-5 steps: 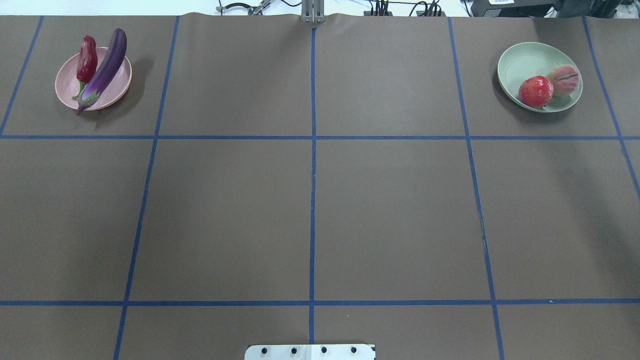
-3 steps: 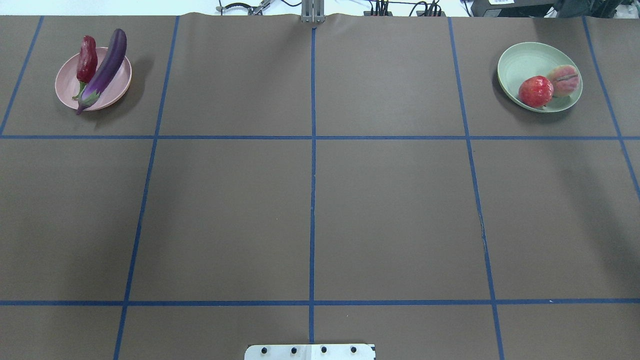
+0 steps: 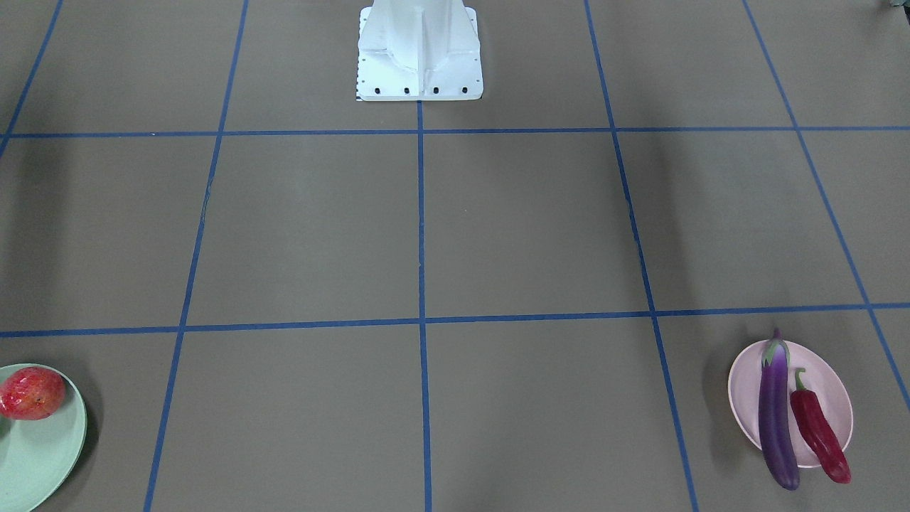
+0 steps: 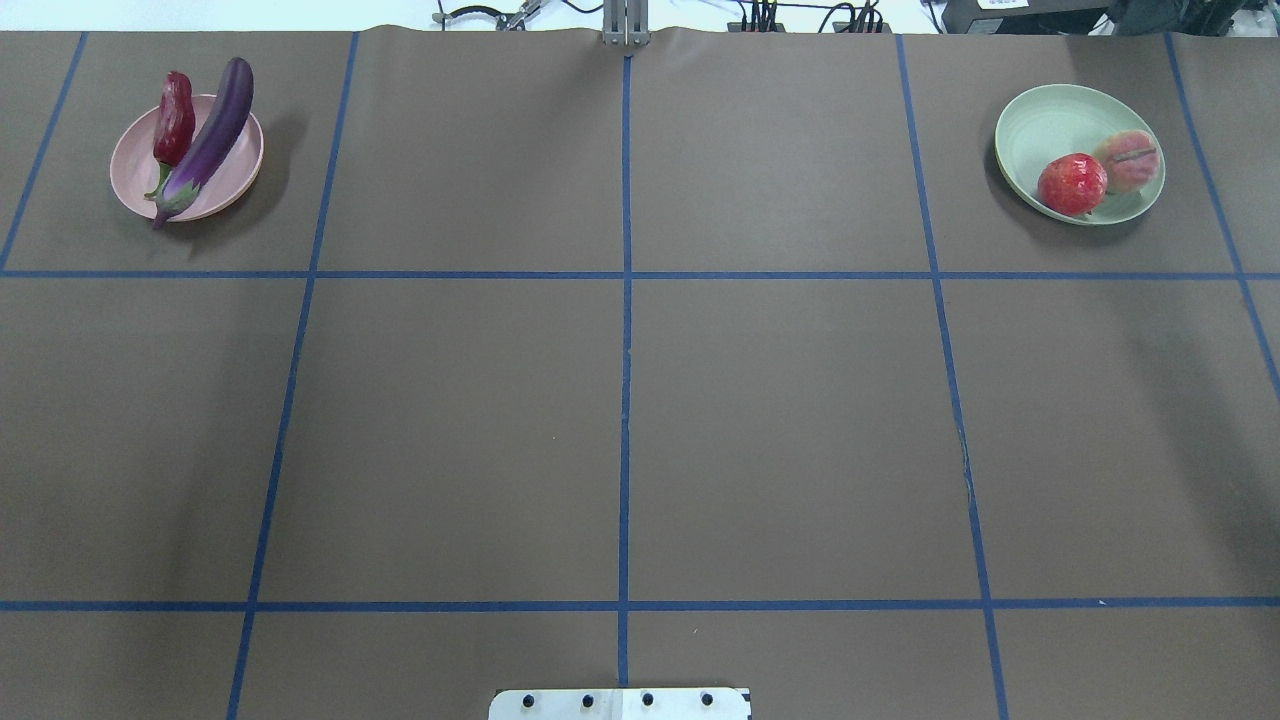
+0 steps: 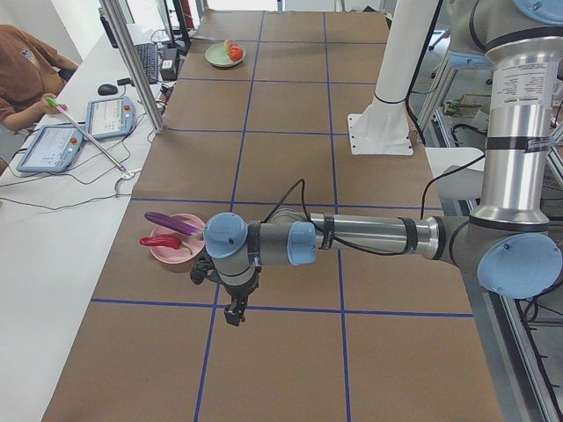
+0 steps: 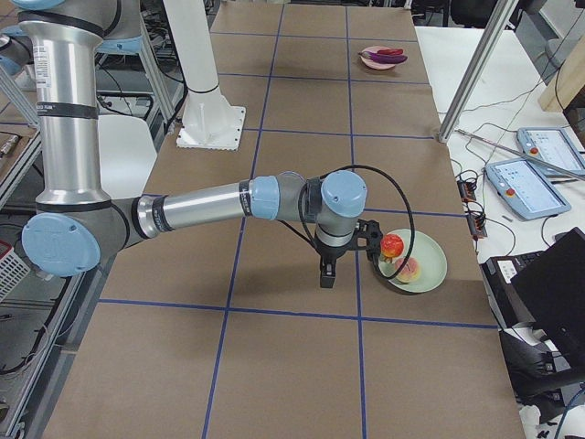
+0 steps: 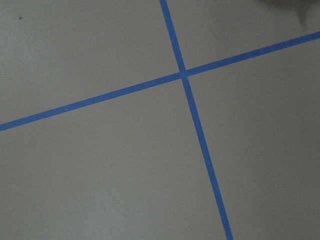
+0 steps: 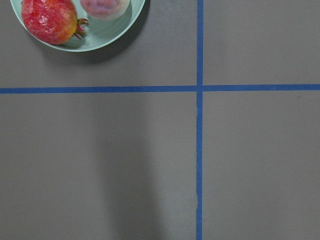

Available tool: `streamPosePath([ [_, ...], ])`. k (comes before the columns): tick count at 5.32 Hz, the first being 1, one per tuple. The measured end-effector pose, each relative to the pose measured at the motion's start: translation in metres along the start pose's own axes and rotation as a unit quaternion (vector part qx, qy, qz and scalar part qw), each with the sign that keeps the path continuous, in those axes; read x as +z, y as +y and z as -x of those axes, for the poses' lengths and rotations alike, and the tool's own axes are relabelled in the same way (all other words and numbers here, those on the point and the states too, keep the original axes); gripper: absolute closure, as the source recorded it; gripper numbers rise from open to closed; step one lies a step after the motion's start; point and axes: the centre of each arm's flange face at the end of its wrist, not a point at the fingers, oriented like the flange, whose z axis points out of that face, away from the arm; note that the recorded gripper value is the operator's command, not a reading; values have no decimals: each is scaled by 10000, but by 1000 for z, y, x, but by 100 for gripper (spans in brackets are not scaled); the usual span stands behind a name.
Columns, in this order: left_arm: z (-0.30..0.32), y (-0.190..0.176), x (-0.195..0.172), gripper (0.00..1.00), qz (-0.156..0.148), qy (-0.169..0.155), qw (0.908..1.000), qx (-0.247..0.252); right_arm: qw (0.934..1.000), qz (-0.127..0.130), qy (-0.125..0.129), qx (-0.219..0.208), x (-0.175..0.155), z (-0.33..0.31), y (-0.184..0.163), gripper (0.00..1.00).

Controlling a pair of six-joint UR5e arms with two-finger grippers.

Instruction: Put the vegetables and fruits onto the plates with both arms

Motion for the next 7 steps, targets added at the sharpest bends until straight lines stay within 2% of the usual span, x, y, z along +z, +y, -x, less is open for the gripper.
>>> streamPosePath([
  [3, 1, 4, 3, 0, -5, -1, 10000, -9, 9998, 150, -5, 98, 19, -20, 8, 0],
  [5, 1, 3, 2, 0, -2, -7, 10000, -1, 9999, 6, -13, -102, 36, -38, 6, 0],
  [7, 0, 3, 2, 0, -1, -8, 10000, 2, 9999, -28, -5, -147, 39, -41, 7, 0],
])
